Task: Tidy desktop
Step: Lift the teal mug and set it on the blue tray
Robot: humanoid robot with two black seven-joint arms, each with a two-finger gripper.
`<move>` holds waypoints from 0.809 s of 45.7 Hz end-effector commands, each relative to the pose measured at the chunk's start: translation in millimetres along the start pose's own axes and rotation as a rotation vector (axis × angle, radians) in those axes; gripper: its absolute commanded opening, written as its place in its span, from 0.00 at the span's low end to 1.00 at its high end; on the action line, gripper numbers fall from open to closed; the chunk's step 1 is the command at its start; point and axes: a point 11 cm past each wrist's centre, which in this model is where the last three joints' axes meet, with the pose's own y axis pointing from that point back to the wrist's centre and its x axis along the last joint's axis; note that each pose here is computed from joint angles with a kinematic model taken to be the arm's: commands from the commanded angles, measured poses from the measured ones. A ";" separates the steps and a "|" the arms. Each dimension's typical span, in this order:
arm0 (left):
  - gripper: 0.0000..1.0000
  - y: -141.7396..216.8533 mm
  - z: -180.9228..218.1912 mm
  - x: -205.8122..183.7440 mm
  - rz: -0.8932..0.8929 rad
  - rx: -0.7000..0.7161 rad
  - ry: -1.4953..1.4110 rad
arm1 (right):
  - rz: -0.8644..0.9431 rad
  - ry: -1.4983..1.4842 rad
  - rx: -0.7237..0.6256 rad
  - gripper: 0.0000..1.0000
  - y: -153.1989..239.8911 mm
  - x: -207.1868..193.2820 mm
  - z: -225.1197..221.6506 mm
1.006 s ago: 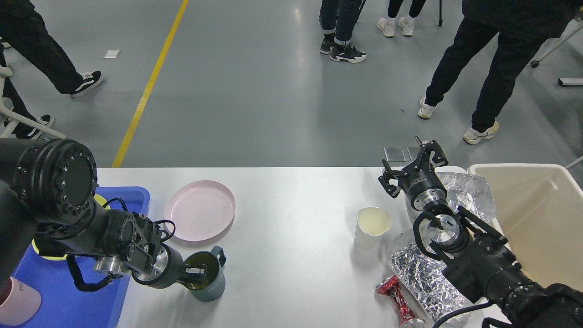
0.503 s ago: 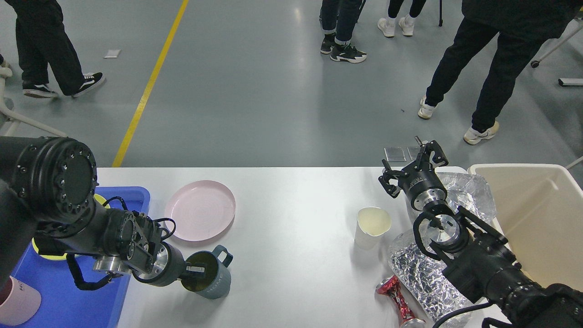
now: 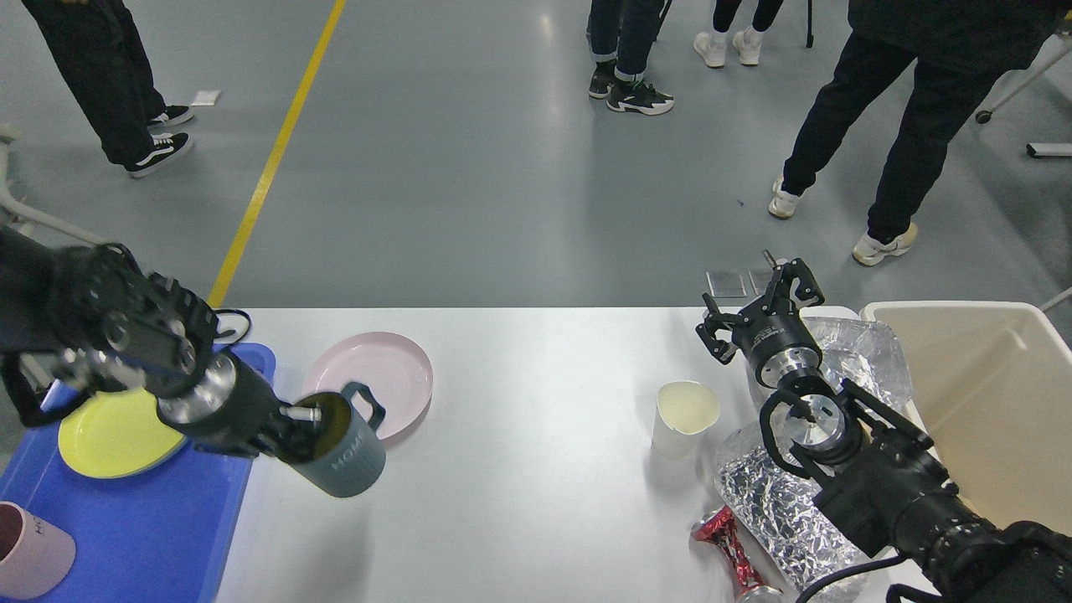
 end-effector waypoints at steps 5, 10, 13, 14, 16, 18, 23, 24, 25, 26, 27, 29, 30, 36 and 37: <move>0.00 147.1 30.9 4.8 -0.034 -0.175 0.049 | 0.000 0.000 0.000 1.00 0.0 0.0 0.0; 0.00 173.3 27.7 8.7 0.043 -0.189 0.055 | 0.000 0.000 0.000 1.00 0.0 0.0 0.0; 0.00 172.4 20.4 8.9 0.042 -0.166 0.067 | -0.001 -0.001 0.000 1.00 0.0 -0.1 0.0; 0.00 170.6 17.5 8.6 0.037 -0.157 0.070 | 0.000 0.000 0.000 1.00 0.0 0.0 0.0; 0.00 164.9 10.2 7.3 0.020 -0.135 0.080 | 0.000 0.000 0.000 1.00 0.0 0.0 0.0; 0.00 153.1 0.4 5.1 -0.015 -0.107 0.094 | 0.000 0.001 0.000 1.00 0.0 0.0 0.1; 0.01 107.2 -33.5 2.1 -0.060 -0.031 0.135 | 0.000 0.000 0.000 1.00 0.0 0.0 0.0; 0.01 95.4 -41.7 2.3 -0.050 -0.014 0.140 | 0.000 0.000 0.000 1.00 0.0 0.0 0.0; 0.01 83.0 -51.4 1.3 -0.045 0.009 0.145 | -0.001 -0.001 0.000 1.00 0.0 -0.1 0.0; 0.01 70.2 -60.6 -0.1 -0.038 0.032 0.146 | 0.000 0.000 0.000 1.00 0.0 0.0 0.0; 0.01 57.1 -69.7 -2.8 -0.037 0.052 0.149 | 0.000 0.001 0.000 1.00 0.0 0.0 0.1; 0.01 32.6 -89.1 -9.5 -0.030 0.094 0.151 | 0.000 0.000 0.000 1.00 0.0 0.0 0.0; 0.01 21.6 -97.7 -13.5 -0.029 0.115 0.147 | -0.001 -0.001 0.000 1.00 0.0 -0.1 0.0; 0.01 -24.1 -138.6 -36.3 -0.006 0.206 0.117 | 0.000 0.000 0.000 1.00 0.0 0.0 0.0; 0.02 -28.5 -143.2 -38.6 -0.001 0.214 0.114 | 0.000 0.001 0.000 1.00 0.0 0.0 0.1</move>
